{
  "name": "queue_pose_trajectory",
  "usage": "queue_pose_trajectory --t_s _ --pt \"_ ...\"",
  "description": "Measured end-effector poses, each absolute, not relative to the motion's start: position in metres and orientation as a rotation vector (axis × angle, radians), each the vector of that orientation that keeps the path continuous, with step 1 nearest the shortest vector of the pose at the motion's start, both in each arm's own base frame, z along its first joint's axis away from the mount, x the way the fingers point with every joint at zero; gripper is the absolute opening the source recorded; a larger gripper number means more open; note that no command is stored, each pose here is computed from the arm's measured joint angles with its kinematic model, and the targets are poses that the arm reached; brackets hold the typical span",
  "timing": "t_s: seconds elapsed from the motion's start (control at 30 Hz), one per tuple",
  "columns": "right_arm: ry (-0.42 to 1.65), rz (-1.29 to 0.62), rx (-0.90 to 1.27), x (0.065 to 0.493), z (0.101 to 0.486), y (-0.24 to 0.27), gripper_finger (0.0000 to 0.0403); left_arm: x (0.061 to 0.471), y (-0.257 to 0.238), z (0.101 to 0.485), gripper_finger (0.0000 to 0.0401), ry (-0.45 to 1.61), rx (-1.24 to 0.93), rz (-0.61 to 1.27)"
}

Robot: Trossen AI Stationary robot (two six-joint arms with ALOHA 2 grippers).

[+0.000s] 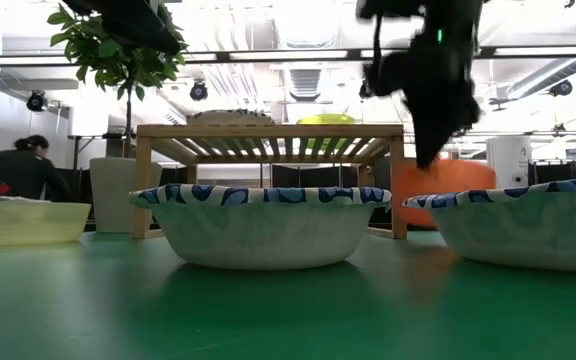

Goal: Place and stack bowls onto a shelf
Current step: Stack the orange bowl on top of the green bowl on the shelf

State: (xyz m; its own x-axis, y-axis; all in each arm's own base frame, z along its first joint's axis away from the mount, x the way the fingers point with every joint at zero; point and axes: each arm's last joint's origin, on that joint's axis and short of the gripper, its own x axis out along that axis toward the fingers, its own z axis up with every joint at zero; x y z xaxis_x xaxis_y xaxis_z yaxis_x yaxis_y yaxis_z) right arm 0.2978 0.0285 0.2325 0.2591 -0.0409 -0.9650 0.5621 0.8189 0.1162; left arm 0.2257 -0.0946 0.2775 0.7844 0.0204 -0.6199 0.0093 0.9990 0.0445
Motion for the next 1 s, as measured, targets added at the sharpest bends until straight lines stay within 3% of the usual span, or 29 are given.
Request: queue_pose_trajectory --t_s 0.2,0.33,0.5,0.67,1.0 --pt "1.033 0.014 0.351 0.309 0.293 0.054 0.0009 0.226 -0.095 0.277 0.0176 0.670 0.076 -0.005" --pt "0.808 0.153 0.183 0.312 0.343 0.065 0.0009 0.226 -0.094 0.277 0.0176 0.670 0.078 -0.005" --pt "0.611 -0.050 -0.074 0.312 0.394 0.051 0.0009 0.226 -0.094 0.278 0.0176 0.667 0.077 -0.005" --pt "0.562 -0.284 -0.193 0.314 0.416 0.006 0.0009 0.226 -0.095 0.278 0.0176 0.667 0.073 -0.003" --pt "0.687 -0.555 -0.092 0.315 0.396 -0.110 0.0009 0.226 -0.094 0.278 0.0176 0.666 0.070 -0.001"
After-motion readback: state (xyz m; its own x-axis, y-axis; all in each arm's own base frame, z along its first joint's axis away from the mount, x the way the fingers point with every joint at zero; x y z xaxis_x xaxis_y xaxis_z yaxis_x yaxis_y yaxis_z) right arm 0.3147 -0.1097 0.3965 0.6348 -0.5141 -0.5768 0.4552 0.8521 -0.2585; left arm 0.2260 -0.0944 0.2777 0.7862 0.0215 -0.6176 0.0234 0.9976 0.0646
